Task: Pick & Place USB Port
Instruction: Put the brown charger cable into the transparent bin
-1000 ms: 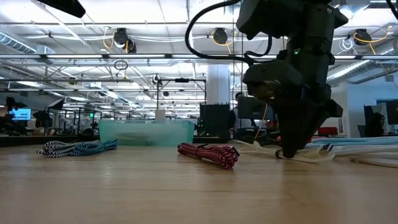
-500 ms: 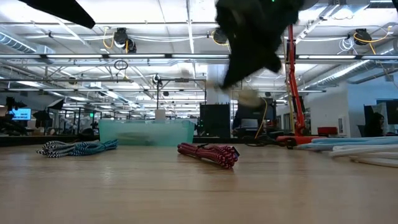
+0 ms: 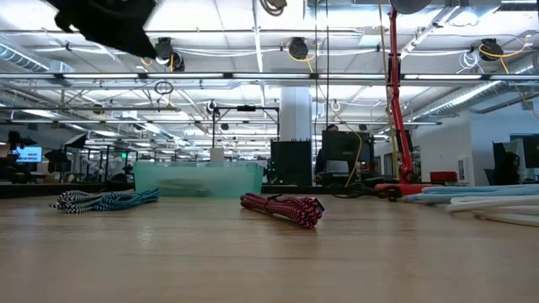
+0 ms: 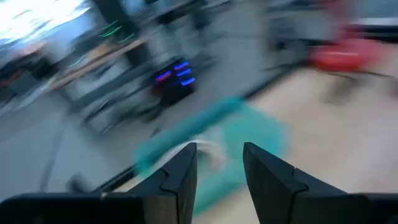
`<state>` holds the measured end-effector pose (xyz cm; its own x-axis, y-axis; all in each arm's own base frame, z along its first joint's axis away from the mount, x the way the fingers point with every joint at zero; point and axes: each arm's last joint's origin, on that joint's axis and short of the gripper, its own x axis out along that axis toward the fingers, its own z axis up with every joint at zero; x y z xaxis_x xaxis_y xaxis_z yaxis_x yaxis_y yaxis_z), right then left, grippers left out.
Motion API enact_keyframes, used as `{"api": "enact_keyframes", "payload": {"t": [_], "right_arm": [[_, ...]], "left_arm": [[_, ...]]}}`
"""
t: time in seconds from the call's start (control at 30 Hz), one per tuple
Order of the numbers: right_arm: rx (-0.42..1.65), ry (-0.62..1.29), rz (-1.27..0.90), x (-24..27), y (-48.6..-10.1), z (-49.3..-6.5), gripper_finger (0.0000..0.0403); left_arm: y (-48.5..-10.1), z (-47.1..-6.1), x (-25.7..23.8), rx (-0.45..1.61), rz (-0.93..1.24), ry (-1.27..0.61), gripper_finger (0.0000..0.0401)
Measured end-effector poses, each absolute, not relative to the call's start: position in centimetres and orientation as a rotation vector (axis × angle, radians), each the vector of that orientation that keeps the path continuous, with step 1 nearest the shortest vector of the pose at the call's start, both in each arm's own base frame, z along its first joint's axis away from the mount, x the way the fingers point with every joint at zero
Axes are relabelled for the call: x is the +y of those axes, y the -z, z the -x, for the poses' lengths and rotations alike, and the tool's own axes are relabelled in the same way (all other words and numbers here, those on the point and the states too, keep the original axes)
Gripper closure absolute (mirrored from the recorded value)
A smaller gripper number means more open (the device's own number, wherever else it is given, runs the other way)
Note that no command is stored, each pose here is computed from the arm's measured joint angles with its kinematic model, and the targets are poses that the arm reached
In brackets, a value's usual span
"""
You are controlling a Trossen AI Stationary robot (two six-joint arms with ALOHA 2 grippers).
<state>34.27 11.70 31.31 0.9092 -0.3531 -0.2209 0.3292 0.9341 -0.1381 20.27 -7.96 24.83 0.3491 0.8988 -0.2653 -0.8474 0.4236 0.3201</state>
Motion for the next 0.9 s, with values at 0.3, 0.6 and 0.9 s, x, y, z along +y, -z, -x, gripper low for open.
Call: {"api": "enact_keyframes", "payload": {"t": [0.3,0.6,0.9], "right_arm": [[0.220,0.286,0.193,10.5,-31.9,-35.0,0.0402],[0.187,0.158,0.192,9.5,-30.7,-35.1,0.0403],[0.188,0.086,0.227,11.6,-31.5,-33.6,0.0403]], "left_arm": [[-26.9,-21.8,2.0,0.454,0.059,-1.465,0.0270],[-25.4,-27.4,-0.2,0.639,-0.154,-0.676,0.0270],[-26.9,-27.2,-2.2,0.431,-0.193,-0.026,0.0270]]}}
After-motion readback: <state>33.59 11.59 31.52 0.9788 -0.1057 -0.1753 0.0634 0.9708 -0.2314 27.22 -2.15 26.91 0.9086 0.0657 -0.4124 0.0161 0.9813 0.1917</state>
